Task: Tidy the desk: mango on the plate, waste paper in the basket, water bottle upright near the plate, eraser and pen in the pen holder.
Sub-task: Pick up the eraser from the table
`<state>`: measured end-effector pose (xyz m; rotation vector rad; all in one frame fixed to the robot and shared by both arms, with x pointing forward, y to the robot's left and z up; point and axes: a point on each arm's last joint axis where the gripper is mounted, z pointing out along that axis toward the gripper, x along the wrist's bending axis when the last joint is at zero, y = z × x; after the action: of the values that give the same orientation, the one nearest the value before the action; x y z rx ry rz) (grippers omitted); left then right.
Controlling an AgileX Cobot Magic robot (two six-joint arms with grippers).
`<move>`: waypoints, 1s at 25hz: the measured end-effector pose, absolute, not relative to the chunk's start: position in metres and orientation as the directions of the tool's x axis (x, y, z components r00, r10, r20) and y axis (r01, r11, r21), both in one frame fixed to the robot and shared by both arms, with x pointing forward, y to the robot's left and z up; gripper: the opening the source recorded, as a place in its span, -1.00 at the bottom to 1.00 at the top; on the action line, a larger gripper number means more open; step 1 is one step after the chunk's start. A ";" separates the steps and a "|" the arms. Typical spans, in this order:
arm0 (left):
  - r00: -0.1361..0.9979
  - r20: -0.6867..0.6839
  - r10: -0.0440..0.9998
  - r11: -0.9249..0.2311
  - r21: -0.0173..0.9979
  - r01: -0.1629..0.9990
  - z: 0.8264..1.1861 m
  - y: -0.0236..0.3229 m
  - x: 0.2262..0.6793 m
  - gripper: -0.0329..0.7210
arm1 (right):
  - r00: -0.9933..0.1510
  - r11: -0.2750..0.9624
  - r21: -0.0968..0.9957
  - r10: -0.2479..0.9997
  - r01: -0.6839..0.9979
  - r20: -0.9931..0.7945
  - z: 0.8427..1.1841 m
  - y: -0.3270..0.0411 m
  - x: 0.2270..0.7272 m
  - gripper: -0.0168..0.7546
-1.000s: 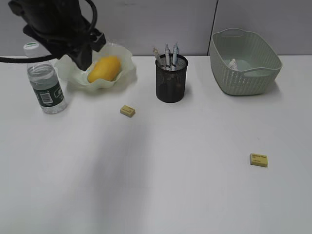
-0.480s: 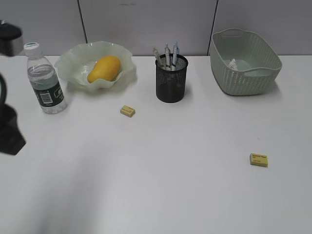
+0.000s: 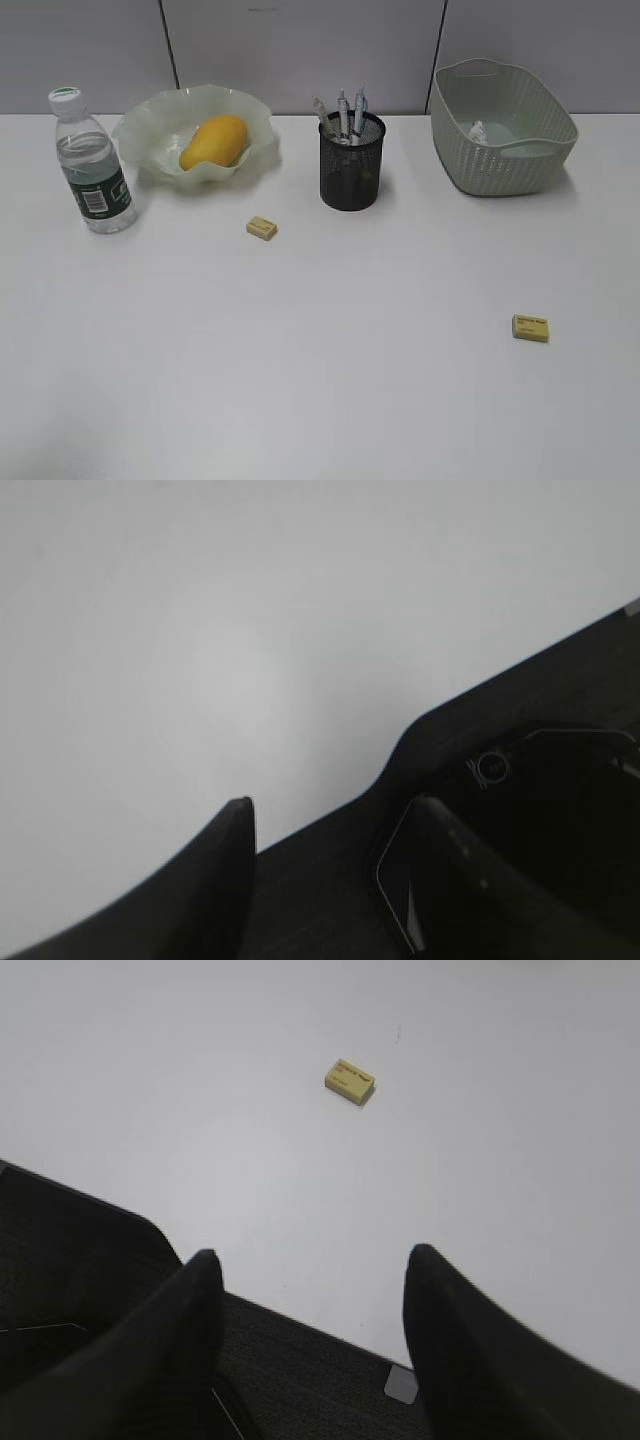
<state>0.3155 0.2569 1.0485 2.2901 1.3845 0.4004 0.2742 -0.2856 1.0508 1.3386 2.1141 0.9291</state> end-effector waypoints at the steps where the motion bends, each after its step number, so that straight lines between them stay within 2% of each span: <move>1: 0.459 0.018 0.888 -0.401 0.516 0.757 1.048 0.260 0.311 0.11 | -0.415 0.295 0.749 0.909 0.593 -0.030 1.051 -0.286 0.274 0.23; 8: 0.459 0.001 0.888 -0.347 0.657 0.669 1.058 0.273 0.294 0.11 | -0.415 0.295 0.750 0.909 0.592 -0.030 1.051 -0.286 0.274 0.23; 12: 0.461 0.000 0.888 -0.340 0.674 0.656 1.056 0.273 0.293 0.11 | -0.410 0.289 0.750 0.912 0.595 -0.026 1.051 -0.286 0.274 0.23; 16: 0.461 0.000 0.887 -0.341 0.673 0.656 1.056 0.273 0.293 0.11 | -0.360 0.233 0.742 0.933 0.629 0.012 1.056 -0.285 0.279 0.23; 21: 0.461 0.000 0.887 -0.341 0.673 0.656 1.056 0.273 0.293 0.11 | -0.334 0.261 0.669 0.942 0.696 -0.020 1.065 -0.277 0.302 0.23; 25: 0.462 -0.003 0.887 -0.339 0.674 0.656 1.056 0.273 0.293 0.11 | -0.331 0.314 0.557 0.941 0.769 -0.073 1.070 -0.264 0.334 0.23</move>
<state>0.2932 0.2731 1.0560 2.1049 1.2794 0.4917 0.3342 -0.2637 1.0699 1.5226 2.2005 0.6096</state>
